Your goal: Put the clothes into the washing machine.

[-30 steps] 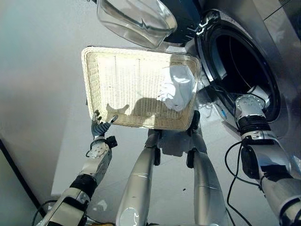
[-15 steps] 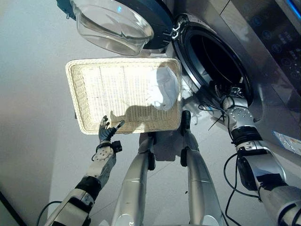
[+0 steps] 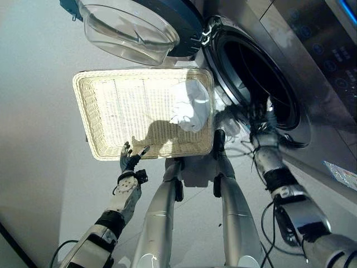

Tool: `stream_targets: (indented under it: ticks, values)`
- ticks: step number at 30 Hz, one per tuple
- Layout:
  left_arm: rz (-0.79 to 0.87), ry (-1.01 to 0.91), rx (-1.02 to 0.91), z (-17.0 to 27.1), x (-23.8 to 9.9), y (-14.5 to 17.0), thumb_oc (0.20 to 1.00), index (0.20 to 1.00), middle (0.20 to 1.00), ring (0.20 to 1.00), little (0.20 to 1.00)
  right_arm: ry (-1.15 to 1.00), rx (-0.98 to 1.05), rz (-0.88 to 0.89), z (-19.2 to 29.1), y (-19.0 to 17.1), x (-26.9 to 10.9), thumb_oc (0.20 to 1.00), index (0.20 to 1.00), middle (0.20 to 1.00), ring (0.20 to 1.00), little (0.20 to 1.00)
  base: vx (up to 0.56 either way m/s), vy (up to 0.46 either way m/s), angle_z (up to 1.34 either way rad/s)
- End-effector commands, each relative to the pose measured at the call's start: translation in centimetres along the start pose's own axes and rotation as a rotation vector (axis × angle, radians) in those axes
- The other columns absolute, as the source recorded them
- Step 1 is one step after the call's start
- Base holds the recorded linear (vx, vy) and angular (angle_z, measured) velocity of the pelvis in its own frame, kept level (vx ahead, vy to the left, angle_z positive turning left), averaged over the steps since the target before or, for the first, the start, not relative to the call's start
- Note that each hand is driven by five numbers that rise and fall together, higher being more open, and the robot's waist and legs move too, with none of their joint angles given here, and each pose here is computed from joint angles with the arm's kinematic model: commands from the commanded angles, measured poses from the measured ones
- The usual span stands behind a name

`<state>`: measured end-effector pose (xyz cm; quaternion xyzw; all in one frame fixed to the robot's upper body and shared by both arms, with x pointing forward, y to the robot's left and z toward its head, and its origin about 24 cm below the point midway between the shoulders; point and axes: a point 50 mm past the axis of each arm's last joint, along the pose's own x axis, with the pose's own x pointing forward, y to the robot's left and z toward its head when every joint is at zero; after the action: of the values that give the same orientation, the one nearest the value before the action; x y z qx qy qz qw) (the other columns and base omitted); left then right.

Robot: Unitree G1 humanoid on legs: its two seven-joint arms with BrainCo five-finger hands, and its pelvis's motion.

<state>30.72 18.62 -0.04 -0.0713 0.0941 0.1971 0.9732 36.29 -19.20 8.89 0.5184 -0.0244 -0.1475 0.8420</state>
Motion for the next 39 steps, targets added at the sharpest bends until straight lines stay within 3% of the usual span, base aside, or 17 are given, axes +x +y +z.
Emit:
stream_targets:
  ticks: [1, 6, 8, 12, 16, 17, 18, 19, 20, 23, 29, 39]
  values:
    - [0.087, 0.002, -0.048, -1.0, -0.7, 1.3, 1.000, 1.000, 1.000, 1.000, 1.000, -0.050, -0.049, 0.098, 0.3, 0.7, -0.9, 1.000, 1.000, 1.000, 1.000, 1.000, -0.07, 0.081, 0.00]
    - [0.169, 0.011, -0.086, -1.7, -1.6, 1.7, 1.000, 1.000, 1.000, 1.000, 1.000, -0.046, -0.207, 0.143, -2.0, -0.7, -3.4, 1.000, 1.000, 1.000, 1.000, 1.000, -0.04, 0.081, 0.00]
    - [0.196, 0.021, -0.104, -2.0, -1.8, 1.9, 1.000, 1.000, 1.000, 1.000, 1.000, -0.090, -0.373, 0.188, -2.6, -0.3, -4.3, 1.000, 1.000, 1.000, 1.000, 1.000, -0.06, 0.055, 0.02]
    - [0.208, 0.052, -0.118, -2.4, -1.9, 2.0, 1.000, 1.000, 1.000, 1.000, 1.000, -0.304, -1.023, 0.343, -3.7, 1.6, -5.5, 1.000, 1.000, 1.000, 1.000, 1.000, -0.05, 0.027, 0.05]
    - [0.196, 0.063, -0.111, -2.6, -1.8, 2.4, 1.000, 1.000, 1.000, 1.000, 1.000, -0.518, -1.419, 0.458, -3.4, 2.6, -5.5, 1.000, 1.000, 1.000, 1.000, 1.000, -0.03, -0.018, 0.08]
    - [0.179, 0.069, -0.101, -2.5, -1.5, 2.6, 1.000, 1.000, 1.000, 1.000, 1.000, -0.727, -1.708, 0.561, -3.2, 3.7, -5.3, 1.000, 1.000, 1.000, 1.000, 1.000, -0.04, -0.029, 0.11]
    - [0.179, 0.066, -0.103, -2.4, -1.4, 2.6, 1.000, 1.000, 1.000, 1.000, 1.000, -0.733, -1.707, 0.562, -3.2, 3.9, -5.3, 1.000, 1.000, 1.000, 1.000, 1.000, -0.04, -0.057, 0.12]
    - [0.167, 0.072, -0.091, -2.4, -1.2, 2.8, 1.000, 1.000, 1.000, 1.000, 1.000, -0.896, -1.957, 0.639, -3.2, 4.8, -4.9, 1.000, 1.000, 1.000, 1.000, 1.000, -0.03, -0.072, 0.11]
    - [0.156, 0.072, -0.081, -2.3, -1.0, 2.9, 1.000, 1.000, 1.000, 1.000, 1.000, -0.967, -2.062, 0.674, -3.2, 5.5, -4.6, 1.000, 1.000, 1.000, 1.000, 1.000, -0.03, -0.128, 0.20]
    - [0.122, 0.070, -0.042, -1.8, -0.1, 3.5, 1.000, 1.000, 1.000, 1.000, 1.000, -1.057, -2.222, 0.774, -2.8, 7.7, -3.3, 1.000, 1.000, 1.000, 1.000, 1.000, -0.04, -0.116, 0.25]
    - [0.089, 0.063, -0.007, -1.0, 0.8, 3.6, 1.000, 1.000, 1.000, 1.000, 1.000, -1.083, -2.320, 0.881, -3.3, 10.0, -2.7, 1.000, 1.000, 1.000, 1.000, 1.000, -0.03, -0.068, 0.18]
    - [0.040, 0.051, 0.015, -0.6, 1.0, 2.8, 1.000, 1.000, 1.000, 1.000, 1.000, -1.010, -2.470, 0.739, -2.7, 10.2, -0.6, 1.000, 1.000, 1.000, 1.000, 1.000, 0.00, -0.051, 0.15]
